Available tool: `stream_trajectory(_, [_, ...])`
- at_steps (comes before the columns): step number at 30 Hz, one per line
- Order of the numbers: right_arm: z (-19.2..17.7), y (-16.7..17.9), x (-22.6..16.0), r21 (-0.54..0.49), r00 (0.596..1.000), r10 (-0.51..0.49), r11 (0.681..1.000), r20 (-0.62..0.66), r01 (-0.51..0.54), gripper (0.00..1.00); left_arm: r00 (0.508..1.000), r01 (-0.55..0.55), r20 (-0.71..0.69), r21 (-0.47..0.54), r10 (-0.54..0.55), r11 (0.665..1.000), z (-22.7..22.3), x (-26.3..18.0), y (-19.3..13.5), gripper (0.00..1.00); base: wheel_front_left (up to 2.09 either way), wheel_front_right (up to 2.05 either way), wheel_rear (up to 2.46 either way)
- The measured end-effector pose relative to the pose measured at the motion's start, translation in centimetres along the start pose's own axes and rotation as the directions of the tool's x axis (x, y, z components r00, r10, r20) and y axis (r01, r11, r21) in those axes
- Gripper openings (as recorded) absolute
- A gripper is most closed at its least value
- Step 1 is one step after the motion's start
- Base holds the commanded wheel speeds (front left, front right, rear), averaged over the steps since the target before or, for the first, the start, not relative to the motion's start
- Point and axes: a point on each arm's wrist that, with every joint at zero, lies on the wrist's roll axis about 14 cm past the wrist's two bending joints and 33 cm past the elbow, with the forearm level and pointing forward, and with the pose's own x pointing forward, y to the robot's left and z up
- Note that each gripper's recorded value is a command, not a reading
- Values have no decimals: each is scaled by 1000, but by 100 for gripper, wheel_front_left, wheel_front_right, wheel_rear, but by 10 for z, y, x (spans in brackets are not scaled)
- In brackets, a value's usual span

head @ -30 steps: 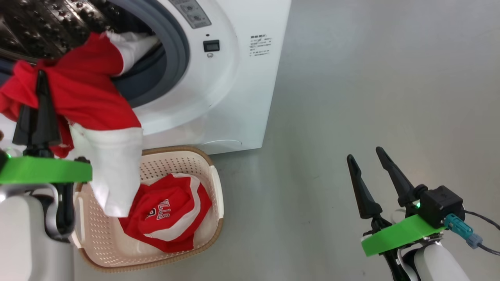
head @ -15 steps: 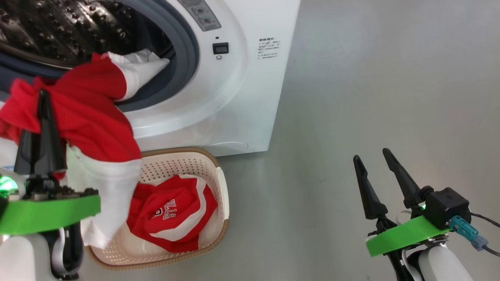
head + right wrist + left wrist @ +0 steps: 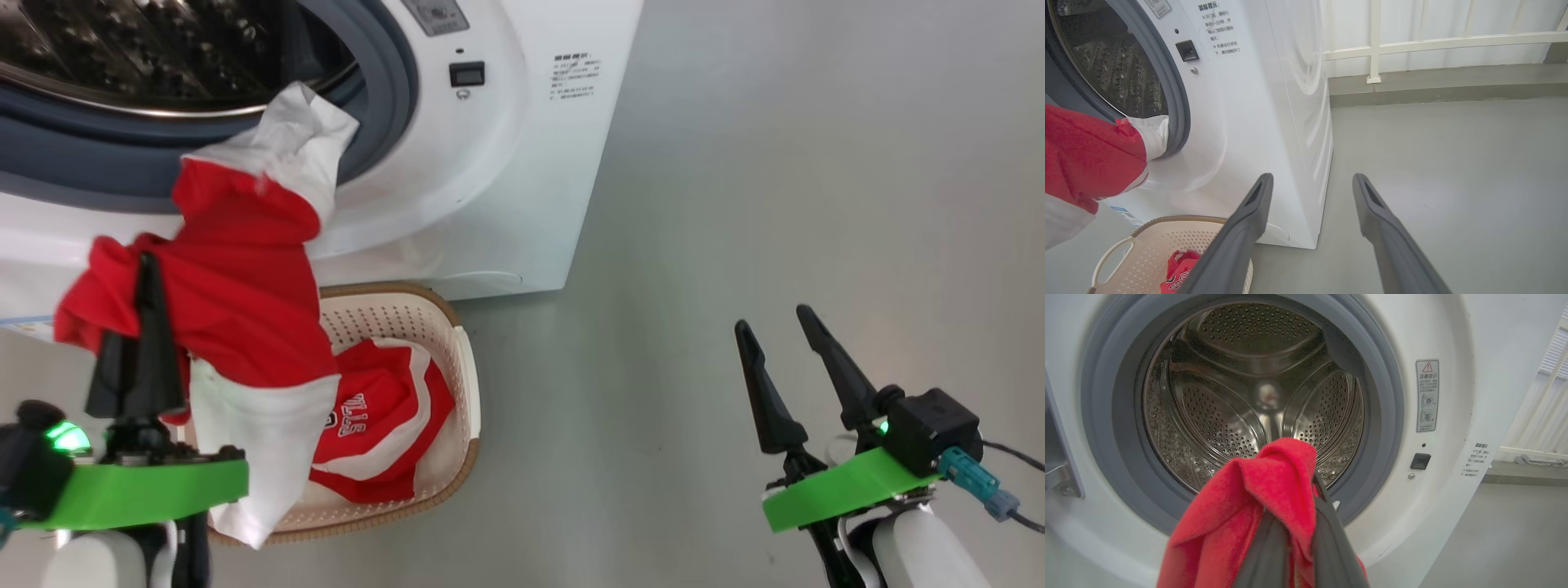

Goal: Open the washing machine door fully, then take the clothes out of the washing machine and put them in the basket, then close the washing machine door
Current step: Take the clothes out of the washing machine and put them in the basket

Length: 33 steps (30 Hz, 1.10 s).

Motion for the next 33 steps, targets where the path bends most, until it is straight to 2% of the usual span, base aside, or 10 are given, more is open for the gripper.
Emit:
stream_trajectory(6, [-5,-1,10,-1,1000,3,1000,-10,-3,100,983,-22,-181,-1,22,1000,-62,-13,6,0,0,0,0])
stream_trajectory(11, [-11,-1,18,-1,1000,9,1000,-22,-9,100,942,-32,-335,9,33,999,-115,-28,10,0,0,0,0])
stream_trajectory(17, [-23,-6,26,-1,999,0,1000,-47,0,100,893,-7,-450,7,9,1000,-161,-24,5,0,0,0,0])
stream_trajectory(33, [-57,-17,55,1,995,-2,1000,-104,2,100,704,95,-710,48,-33,994,-275,-30,14,0,0,0,0])
